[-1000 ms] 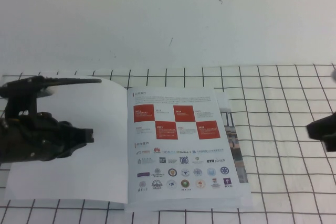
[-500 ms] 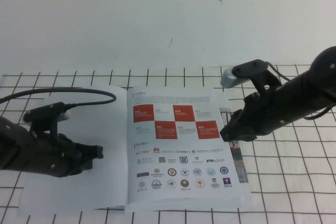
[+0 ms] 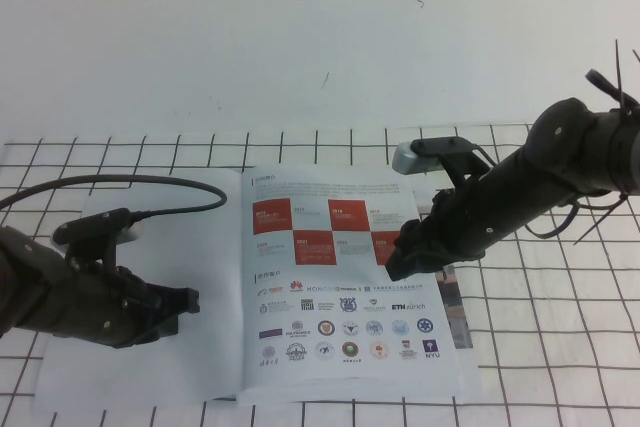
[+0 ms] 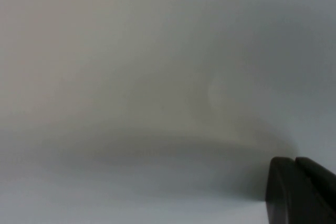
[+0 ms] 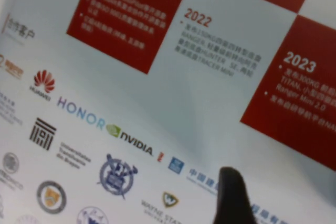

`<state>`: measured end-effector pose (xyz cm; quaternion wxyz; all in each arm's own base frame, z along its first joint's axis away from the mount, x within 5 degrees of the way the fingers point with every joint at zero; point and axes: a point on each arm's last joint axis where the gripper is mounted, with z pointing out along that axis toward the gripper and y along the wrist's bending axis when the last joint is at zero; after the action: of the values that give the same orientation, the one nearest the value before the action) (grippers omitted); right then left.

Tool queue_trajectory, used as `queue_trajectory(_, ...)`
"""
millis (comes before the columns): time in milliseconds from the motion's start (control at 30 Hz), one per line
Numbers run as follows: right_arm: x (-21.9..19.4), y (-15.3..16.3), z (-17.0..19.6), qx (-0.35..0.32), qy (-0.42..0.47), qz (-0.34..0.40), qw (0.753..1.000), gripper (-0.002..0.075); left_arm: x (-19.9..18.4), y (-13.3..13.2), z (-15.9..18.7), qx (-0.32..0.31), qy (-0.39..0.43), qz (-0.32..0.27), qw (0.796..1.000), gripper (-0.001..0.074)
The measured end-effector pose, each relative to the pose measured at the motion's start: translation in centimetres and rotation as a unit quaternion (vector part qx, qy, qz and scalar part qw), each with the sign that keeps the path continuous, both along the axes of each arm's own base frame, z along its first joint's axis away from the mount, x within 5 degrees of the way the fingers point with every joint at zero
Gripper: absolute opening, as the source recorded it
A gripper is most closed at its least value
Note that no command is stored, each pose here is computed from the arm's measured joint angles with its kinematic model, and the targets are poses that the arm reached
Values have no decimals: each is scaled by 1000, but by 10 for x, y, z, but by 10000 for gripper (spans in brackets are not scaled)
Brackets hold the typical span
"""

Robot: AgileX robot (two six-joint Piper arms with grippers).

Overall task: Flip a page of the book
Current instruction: Open the closed book

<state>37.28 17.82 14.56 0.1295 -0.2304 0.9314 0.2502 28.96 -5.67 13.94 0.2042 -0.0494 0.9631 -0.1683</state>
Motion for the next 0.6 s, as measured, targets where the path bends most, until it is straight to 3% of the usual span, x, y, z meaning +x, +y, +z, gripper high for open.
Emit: queue_trajectory(600, 6, -1, 5, -38, 15, 10, 999, 412, 1, 0, 0, 2, -3, 3, 1000, -2)
